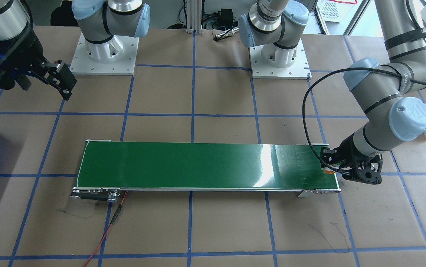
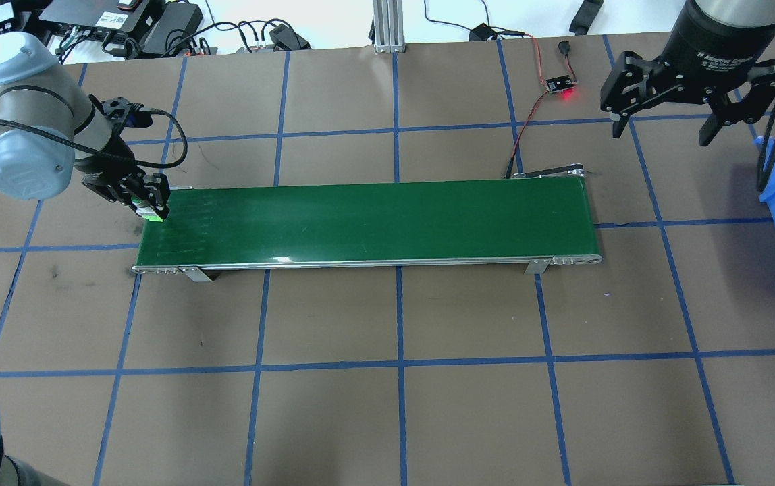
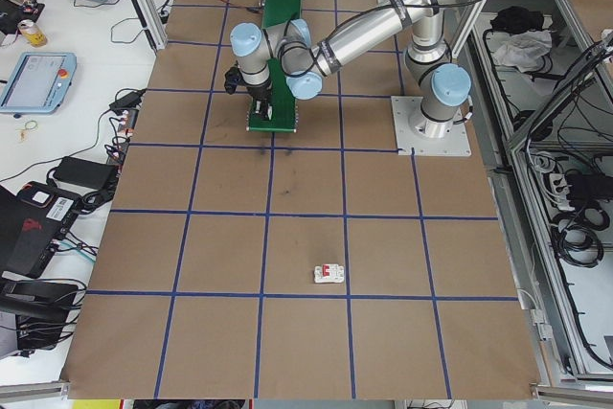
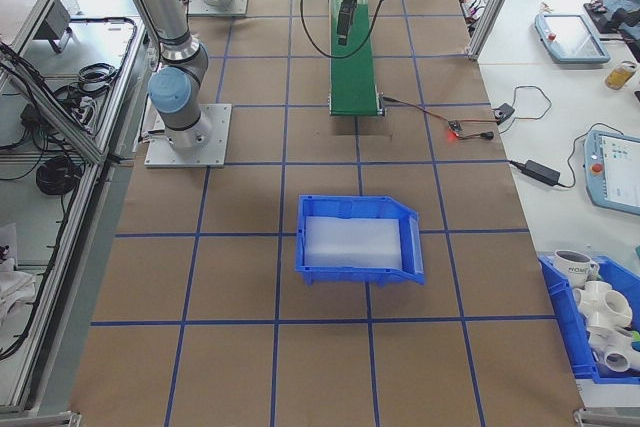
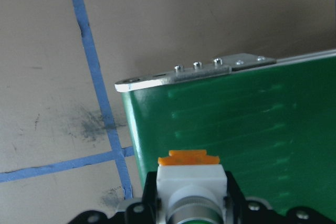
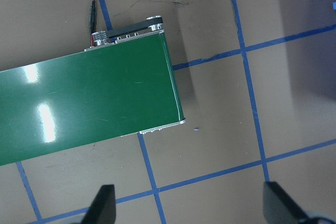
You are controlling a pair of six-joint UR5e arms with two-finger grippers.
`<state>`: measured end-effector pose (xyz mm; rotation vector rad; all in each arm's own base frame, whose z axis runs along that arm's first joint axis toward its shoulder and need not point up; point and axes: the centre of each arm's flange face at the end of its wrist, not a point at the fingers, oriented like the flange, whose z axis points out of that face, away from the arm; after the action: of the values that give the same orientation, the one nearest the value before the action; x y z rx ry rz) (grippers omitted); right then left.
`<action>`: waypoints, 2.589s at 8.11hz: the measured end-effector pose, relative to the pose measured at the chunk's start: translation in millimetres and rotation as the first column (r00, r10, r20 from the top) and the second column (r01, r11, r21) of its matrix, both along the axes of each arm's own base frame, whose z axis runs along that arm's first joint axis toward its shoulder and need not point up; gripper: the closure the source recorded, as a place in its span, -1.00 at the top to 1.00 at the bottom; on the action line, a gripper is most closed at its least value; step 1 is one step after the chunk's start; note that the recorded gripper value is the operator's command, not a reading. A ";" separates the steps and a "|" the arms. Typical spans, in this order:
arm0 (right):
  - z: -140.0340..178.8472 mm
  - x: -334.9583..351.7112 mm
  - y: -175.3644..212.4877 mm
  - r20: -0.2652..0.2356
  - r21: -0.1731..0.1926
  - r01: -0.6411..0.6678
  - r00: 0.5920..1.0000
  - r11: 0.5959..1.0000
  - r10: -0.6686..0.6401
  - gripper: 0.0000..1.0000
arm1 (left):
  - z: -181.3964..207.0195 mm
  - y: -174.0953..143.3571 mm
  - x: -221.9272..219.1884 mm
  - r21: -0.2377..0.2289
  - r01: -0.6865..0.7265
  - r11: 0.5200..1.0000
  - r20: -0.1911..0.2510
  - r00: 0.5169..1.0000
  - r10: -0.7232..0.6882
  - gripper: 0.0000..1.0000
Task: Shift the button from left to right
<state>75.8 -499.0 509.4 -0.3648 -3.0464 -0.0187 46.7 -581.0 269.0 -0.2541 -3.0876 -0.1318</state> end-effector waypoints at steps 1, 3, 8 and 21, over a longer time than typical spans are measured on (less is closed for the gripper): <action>0.0 0.1 0.0 0.000 0.000 0.000 1.000 1.000 0.000 1.00 | -6.4 2.0 -0.6 0.002 -0.003 1.000 -0.002 1.000 0.003 -0.74; 0.1 0.4 0.3 0.002 -0.001 0.001 1.000 1.000 -0.001 1.00 | -14.6 5.3 -1.1 0.012 -0.004 1.000 -0.001 1.000 0.004 1.00; 0.1 0.5 -0.3 0.008 -0.002 0.002 1.000 1.000 -0.002 1.00 | 26.6 16.1 -47.4 -0.009 0.037 0.999 0.005 0.999 -0.037 1.00; -27.7 12.8 -20.6 0.117 0.017 -0.094 0.989 0.995 0.092 1.00 | 185.5 61.1 -67.8 -0.079 -0.203 0.976 0.049 0.977 0.207 1.00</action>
<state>88.6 -519.6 481.7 -0.2271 -3.1718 -0.0715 -21.1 -519.9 454.4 0.0689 -3.1542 -0.0181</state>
